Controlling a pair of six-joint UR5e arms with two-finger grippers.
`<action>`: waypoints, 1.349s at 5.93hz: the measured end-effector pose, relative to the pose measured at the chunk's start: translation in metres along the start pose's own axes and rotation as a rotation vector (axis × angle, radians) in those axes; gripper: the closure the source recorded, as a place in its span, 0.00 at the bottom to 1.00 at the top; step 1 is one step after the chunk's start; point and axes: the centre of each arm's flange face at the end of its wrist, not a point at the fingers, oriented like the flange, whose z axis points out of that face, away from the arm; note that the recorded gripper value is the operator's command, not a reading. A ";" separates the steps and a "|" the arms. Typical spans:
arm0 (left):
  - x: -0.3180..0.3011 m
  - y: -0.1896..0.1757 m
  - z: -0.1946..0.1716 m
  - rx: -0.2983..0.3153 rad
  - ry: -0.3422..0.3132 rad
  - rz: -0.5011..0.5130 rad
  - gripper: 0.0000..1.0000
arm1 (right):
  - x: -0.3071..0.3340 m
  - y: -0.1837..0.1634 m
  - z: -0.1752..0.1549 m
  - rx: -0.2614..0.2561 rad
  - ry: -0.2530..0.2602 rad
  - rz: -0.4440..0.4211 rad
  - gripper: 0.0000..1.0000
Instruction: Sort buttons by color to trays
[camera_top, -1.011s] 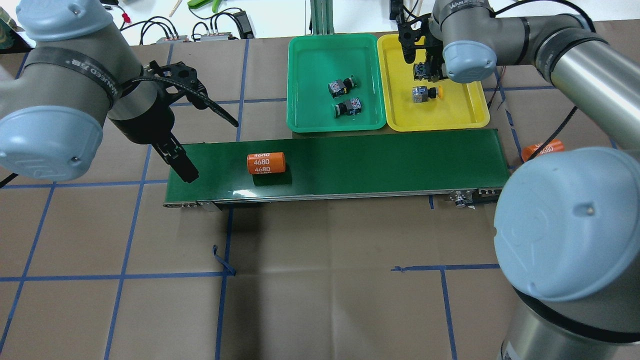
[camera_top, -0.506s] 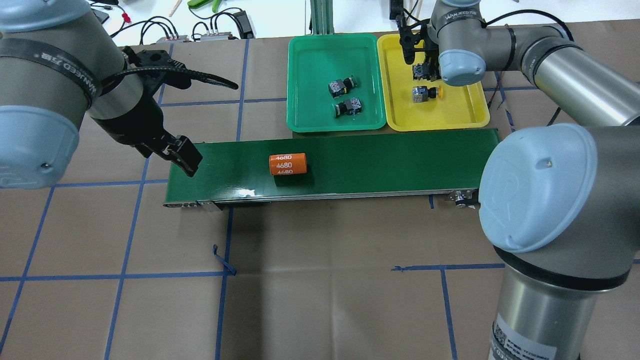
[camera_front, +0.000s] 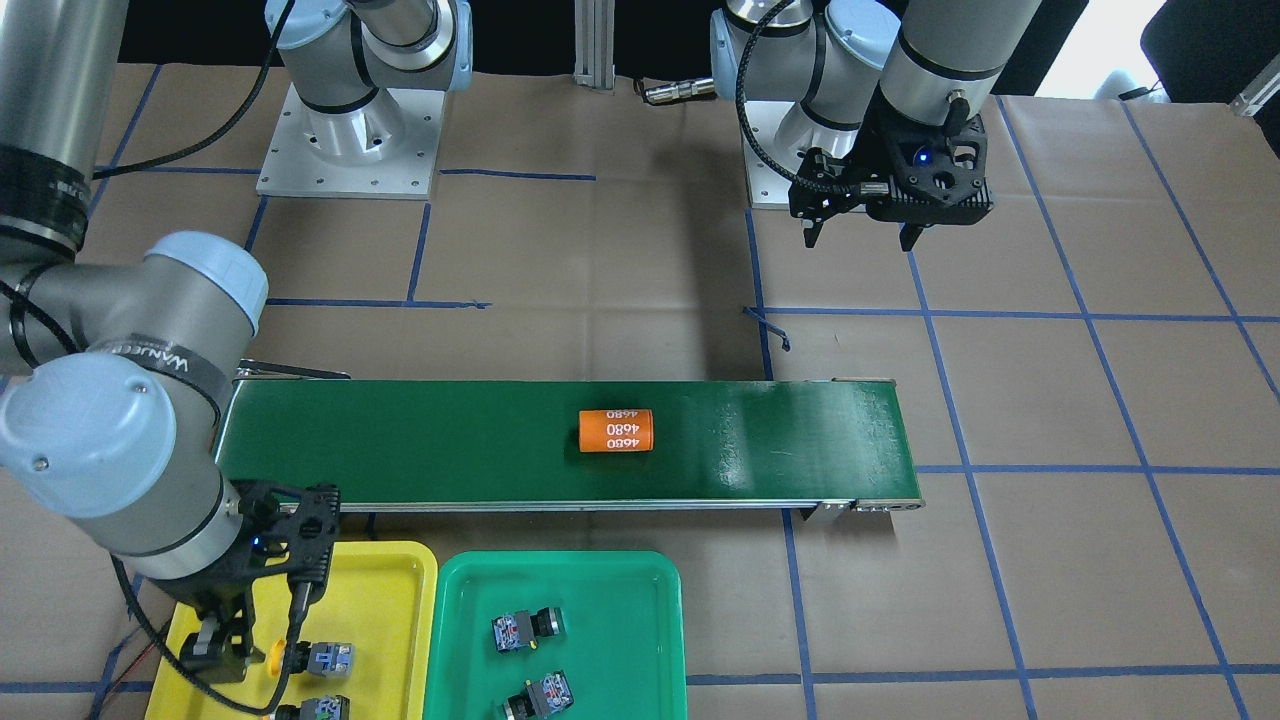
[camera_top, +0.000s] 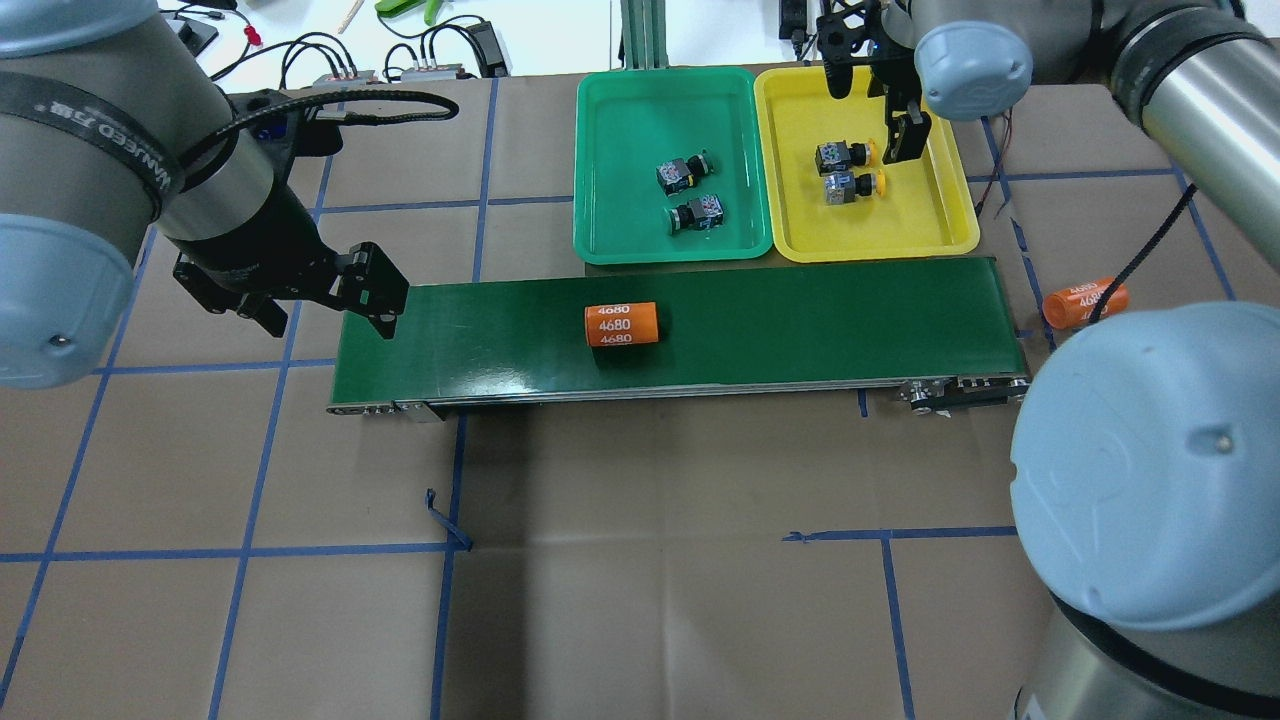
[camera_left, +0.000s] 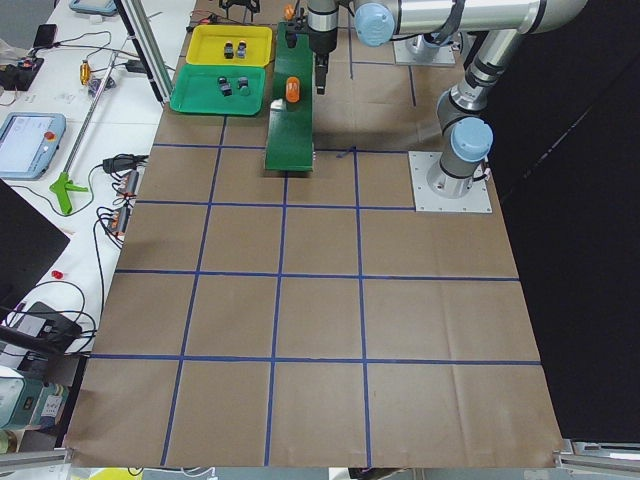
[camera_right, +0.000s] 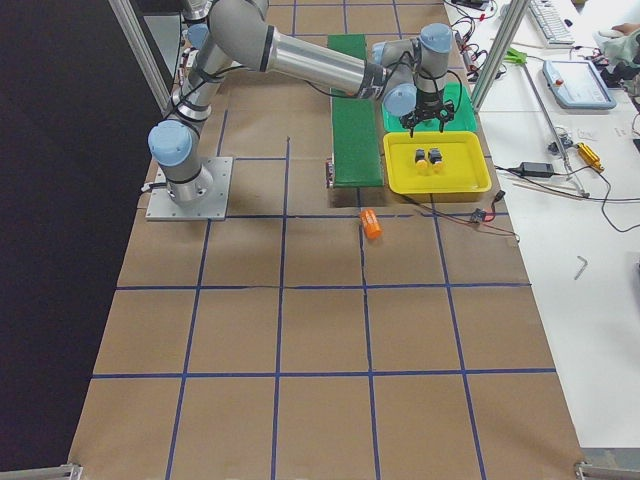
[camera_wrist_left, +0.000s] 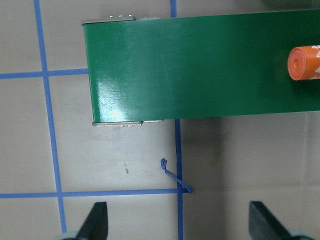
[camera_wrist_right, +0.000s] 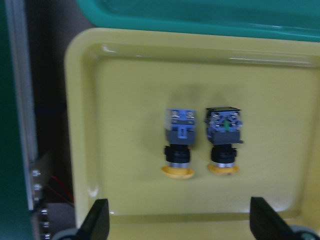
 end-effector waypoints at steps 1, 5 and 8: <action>0.001 0.000 -0.002 -0.004 0.013 -0.033 0.02 | -0.031 -0.016 -0.025 0.009 -0.073 0.007 0.00; -0.004 -0.024 -0.033 -0.038 0.033 -0.057 0.02 | -0.149 -0.062 -0.051 0.014 -0.148 0.018 0.00; -0.005 -0.027 -0.040 -0.022 0.034 -0.054 0.02 | -0.176 -0.063 -0.083 0.028 -0.049 0.055 0.00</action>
